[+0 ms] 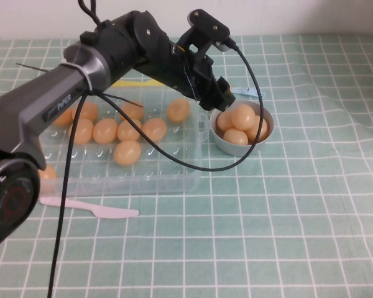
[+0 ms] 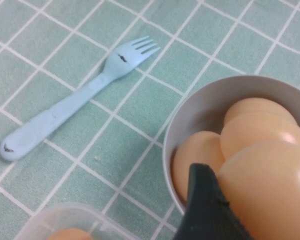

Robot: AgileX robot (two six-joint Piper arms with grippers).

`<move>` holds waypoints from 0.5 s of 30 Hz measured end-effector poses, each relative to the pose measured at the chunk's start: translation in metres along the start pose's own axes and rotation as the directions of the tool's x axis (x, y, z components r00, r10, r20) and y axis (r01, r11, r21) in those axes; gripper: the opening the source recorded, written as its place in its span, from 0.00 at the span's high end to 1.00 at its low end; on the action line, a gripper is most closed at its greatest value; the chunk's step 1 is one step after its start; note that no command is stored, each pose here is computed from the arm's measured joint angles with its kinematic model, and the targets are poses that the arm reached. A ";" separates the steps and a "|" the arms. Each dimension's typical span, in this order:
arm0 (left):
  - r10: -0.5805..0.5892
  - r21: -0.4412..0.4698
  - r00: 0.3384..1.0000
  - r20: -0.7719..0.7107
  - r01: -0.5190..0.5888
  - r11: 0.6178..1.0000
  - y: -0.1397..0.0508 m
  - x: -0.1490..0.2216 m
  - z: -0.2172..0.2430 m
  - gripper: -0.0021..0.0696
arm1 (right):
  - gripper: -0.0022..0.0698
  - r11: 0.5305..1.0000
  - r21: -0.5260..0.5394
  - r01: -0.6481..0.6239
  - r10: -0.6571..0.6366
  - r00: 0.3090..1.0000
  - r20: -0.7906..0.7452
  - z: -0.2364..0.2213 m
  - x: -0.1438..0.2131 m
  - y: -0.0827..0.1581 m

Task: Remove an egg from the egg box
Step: Place the egg in the bowl

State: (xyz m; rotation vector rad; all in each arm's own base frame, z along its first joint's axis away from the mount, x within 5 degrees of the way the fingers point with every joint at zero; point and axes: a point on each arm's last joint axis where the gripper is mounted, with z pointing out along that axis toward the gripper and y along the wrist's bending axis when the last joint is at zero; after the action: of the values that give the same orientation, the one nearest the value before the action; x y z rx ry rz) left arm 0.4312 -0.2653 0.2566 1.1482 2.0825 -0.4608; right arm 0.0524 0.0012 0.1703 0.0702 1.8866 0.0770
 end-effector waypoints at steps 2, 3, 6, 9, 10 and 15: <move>-0.011 0.003 1.000 0.001 0.011 1.000 0.000 0.000 0.001 0.48 | 0.99 1.000 0.000 0.000 0.000 1.000 0.000 0.000 0.000 0.000; -0.017 0.005 1.000 0.001 0.017 1.000 0.001 0.001 0.002 0.48 | 0.99 1.000 0.000 0.000 0.000 1.000 0.000 0.000 0.000 0.000; -0.040 0.014 0.999 0.000 0.040 0.999 0.002 0.004 0.006 0.48 | 0.99 1.000 0.000 0.000 0.000 1.000 0.000 0.000 0.000 0.000; -0.050 0.023 0.999 -0.019 0.051 0.998 0.004 0.011 0.014 0.48 | 0.99 1.000 0.000 0.000 0.000 1.000 0.000 0.000 0.000 0.000; -0.054 0.025 0.998 -0.026 0.055 0.998 0.005 0.013 0.017 0.48 | 0.99 1.000 0.000 0.000 0.000 1.000 0.000 0.000 0.000 0.000; -0.094 0.051 0.995 -0.021 0.095 0.994 0.004 0.017 0.025 0.48 | 0.99 1.000 0.000 0.000 0.000 1.000 0.000 0.000 0.000 0.000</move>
State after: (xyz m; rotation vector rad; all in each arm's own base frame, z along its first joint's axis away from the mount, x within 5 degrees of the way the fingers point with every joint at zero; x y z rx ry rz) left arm 0.4386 -0.2688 0.2272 1.0906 2.1589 -0.5535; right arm 0.0524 0.0012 0.1703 0.0702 1.8866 0.0770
